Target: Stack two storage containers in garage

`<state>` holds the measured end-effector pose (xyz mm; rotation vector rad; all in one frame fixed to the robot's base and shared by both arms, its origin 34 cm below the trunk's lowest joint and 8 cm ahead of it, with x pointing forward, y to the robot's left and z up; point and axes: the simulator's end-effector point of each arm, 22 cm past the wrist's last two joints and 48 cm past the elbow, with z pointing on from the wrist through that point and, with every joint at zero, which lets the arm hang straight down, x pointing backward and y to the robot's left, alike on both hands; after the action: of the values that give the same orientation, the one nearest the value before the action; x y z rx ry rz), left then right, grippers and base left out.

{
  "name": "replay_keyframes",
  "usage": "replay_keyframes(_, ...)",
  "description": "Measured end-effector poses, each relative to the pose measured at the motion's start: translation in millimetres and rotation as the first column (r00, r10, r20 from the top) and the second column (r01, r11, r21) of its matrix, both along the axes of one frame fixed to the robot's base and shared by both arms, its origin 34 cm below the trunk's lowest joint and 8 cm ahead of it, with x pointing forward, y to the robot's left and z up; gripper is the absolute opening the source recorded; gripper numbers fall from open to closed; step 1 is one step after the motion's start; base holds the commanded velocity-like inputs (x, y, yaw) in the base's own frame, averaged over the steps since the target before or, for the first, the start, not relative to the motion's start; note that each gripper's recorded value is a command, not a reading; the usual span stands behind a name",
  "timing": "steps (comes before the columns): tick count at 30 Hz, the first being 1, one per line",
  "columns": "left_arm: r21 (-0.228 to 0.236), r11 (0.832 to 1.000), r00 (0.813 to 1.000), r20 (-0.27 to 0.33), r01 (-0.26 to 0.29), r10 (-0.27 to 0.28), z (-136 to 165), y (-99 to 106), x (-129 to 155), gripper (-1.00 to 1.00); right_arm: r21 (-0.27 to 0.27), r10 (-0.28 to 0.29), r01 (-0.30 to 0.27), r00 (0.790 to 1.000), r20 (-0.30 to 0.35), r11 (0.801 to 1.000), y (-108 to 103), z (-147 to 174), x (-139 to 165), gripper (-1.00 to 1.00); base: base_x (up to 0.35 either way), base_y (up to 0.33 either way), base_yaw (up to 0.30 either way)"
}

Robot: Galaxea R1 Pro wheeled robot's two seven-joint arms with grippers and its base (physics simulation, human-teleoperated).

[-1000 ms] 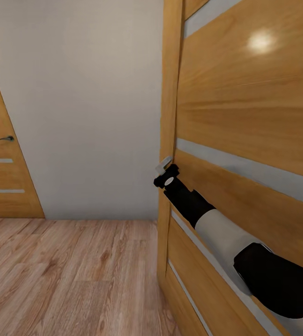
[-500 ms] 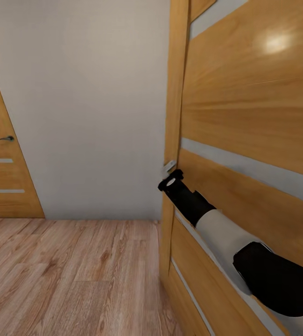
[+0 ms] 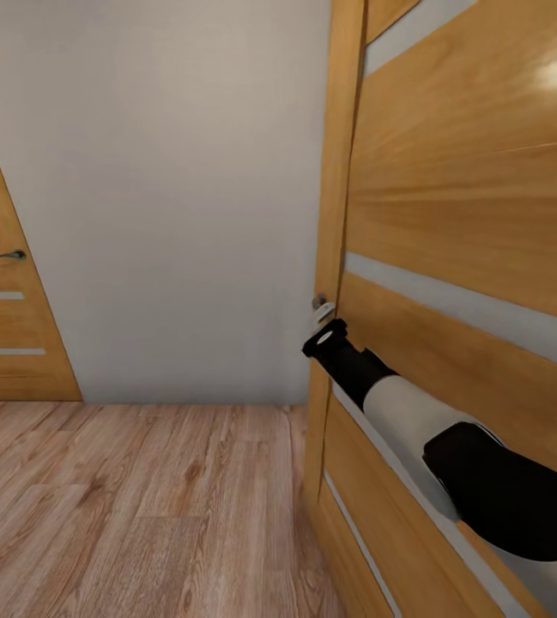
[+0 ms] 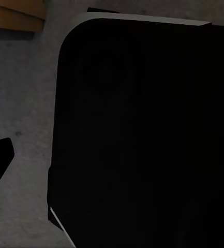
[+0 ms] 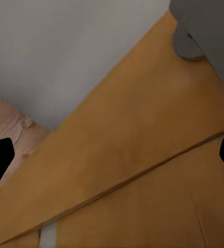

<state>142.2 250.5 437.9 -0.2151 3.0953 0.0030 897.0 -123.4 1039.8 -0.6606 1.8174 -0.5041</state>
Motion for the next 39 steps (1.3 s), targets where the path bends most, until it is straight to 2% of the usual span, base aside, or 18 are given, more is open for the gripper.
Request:
replay_keyframes(3, 0.000, 1.000, 1.000, 0.000, 0.000, 0.000, 0, 0, 0, 1.00, 0.026, -0.002, 0.002, 1.000, 0.000, 1.000, 0, 5, 2, 1.00, 0.000, 0.000, 0.000)
replay_keyframes(8, 0.000, 1.000, 1.000, 0.000, 0.000, 0.000, 0, 0, 0, 1.00, 0.035, -0.013, 0.012, 1.000, 0.004, 0.999, -6, 13, 6, 1.00, 0.000, 0.000, 0.000)
replay_keyframes(9, 0.000, 1.000, 1.000, 0.000, 0.000, 0.000, 0, 0, 0, 1.00, 0.049, -0.023, 0.023, 1.000, 0.002, 0.999, -11, 14, 7, 1.00, 0.000, 0.000, 0.000)
replay_keyframes(11, 0.000, 1.000, 1.000, 0.000, 0.000, 0.000, 0, 0, 0, 1.00, 0.046, -0.045, 0.045, 0.999, 0.006, 0.998, -29, 17, 10, 1.00, 0.000, 0.000, 0.000)
replay_keyframes(16, 0.000, 1.000, 1.000, 0.000, 0.000, 0.000, 0, 0, 0, 1.00, 0.016, -0.130, 0.129, 0.991, 0.017, 0.991, -98, 20, 17, 1.00, 0.000, 0.000, 0.000)
replay_keyframes(17, 0.000, 1.000, 1.000, 0.000, 0.000, 0.000, 0, 0, 0, 1.00, -0.003, -0.140, 0.140, 0.990, 0.023, 0.990, -106, 22, 17, 1.00, 0.000, 0.000, 0.000)
replay_keyframes(24, 0.001, 1.000, 1.000, 0.000, 0.000, 0.000, 0, 0, 0, 1.00, 0.006, -0.158, 0.158, 0.987, 0.023, 0.987, -122, 22, 18, 1.00, 0.000, 0.000, 0.000)
replay_keyframes(29, 0.001, 1.000, 1.000, 0.000, 0.000, 0.000, 0, 0, 0, 1.00, 0.007, -0.201, 0.201, 0.979, 0.027, 0.979, -153, 24, 18, 1.00, 0.000, 0.000, 0.000)
replay_keyframes(32, 0.000, 1.000, 1.000, 0.000, 0.000, 0.000, 0, 0, 0, 1.00, 0.025, -0.218, 0.218, 0.976, 0.024, 0.976, -165, 24, 17, 1.00, 0.000, 0.000, 0.000)
replay_keyframes(39, 0.001, 1.000, 1.000, 0.000, 0.000, 0.000, 0, 1, 0, 1.00, 0.019, -0.246, 0.245, 0.969, 0.029, 0.969, -187, 26, 16, 1.00, 0.000, 0.000, 0.000)
